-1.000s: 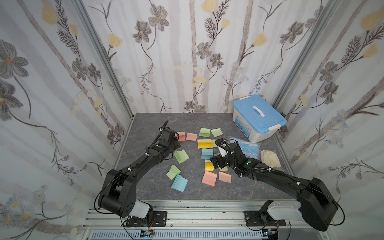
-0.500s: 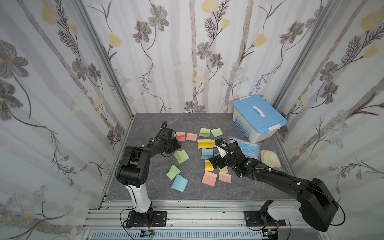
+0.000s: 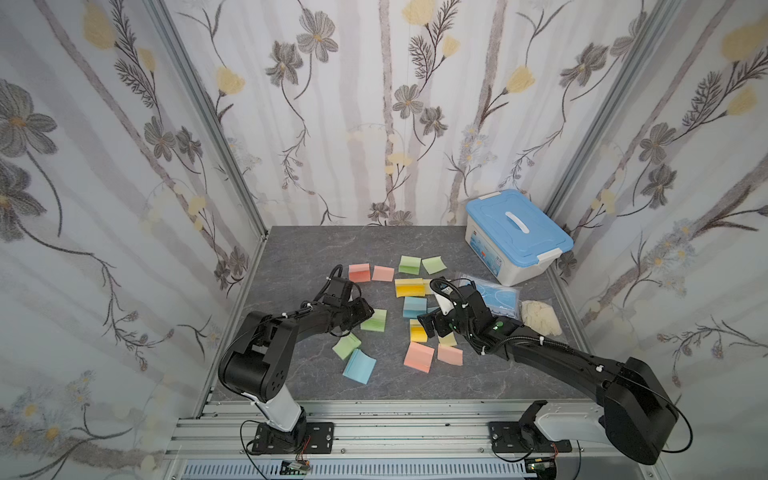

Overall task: Tear off pages from different memo pads
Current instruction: Move the memo pad to the center of the board, then pick up the memo pad from the center of the board.

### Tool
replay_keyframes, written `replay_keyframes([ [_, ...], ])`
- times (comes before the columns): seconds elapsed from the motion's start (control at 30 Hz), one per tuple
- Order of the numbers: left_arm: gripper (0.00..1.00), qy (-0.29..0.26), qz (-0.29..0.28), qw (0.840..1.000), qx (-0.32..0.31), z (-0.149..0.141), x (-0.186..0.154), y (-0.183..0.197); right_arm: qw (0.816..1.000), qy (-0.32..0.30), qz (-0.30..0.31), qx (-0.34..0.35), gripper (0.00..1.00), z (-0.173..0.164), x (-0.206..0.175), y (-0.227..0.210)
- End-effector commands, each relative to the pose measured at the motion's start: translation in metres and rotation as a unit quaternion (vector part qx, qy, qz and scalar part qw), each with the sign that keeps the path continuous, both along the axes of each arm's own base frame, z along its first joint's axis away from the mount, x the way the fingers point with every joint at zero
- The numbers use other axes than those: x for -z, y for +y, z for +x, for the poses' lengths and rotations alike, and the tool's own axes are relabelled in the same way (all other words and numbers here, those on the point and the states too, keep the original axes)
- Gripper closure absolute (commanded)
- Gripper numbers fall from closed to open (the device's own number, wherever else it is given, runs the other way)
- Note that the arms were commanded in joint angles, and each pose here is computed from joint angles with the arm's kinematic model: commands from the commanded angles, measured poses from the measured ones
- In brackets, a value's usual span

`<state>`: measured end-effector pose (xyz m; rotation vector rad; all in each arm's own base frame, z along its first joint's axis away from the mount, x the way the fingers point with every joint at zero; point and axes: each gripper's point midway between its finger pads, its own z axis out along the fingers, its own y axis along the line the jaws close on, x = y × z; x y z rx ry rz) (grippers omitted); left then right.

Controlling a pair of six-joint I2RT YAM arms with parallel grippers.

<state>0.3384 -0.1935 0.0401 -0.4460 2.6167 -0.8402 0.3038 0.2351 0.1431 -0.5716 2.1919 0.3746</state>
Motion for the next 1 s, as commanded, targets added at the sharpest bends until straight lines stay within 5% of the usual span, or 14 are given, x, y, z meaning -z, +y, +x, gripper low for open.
replay_keyframes([
  [0.0, 0.44, -0.014, -0.018, 1.000, 0.002, -0.004, -0.015, -0.018, 1.000, -0.002, 0.004, -0.001, 0.00, 0.001, -0.003, 0.002],
  [0.1, 0.43, -0.022, -0.015, 0.999, 0.018, -0.008, -0.024, -0.027, 1.000, -0.001, 0.000, 0.000, 0.00, 0.001, -0.001, 0.002],
  [0.3, 0.39, -0.055, 0.090, 0.994, 0.020, -0.013, -0.036, 0.006, 1.000, -0.001, -0.004, 0.002, 0.00, 0.002, 0.000, 0.000],
  [0.6, 0.35, -0.085, 0.070, 0.988, 0.111, -0.035, -0.039, -0.013, 1.000, 0.007, -0.013, 0.001, 0.00, 0.004, 0.008, 0.002],
  [0.97, 0.36, -0.065, 0.093, 0.987, 0.118, -0.034, -0.022, -0.014, 1.000, 0.013, -0.020, 0.001, 0.00, 0.005, 0.014, 0.003],
])
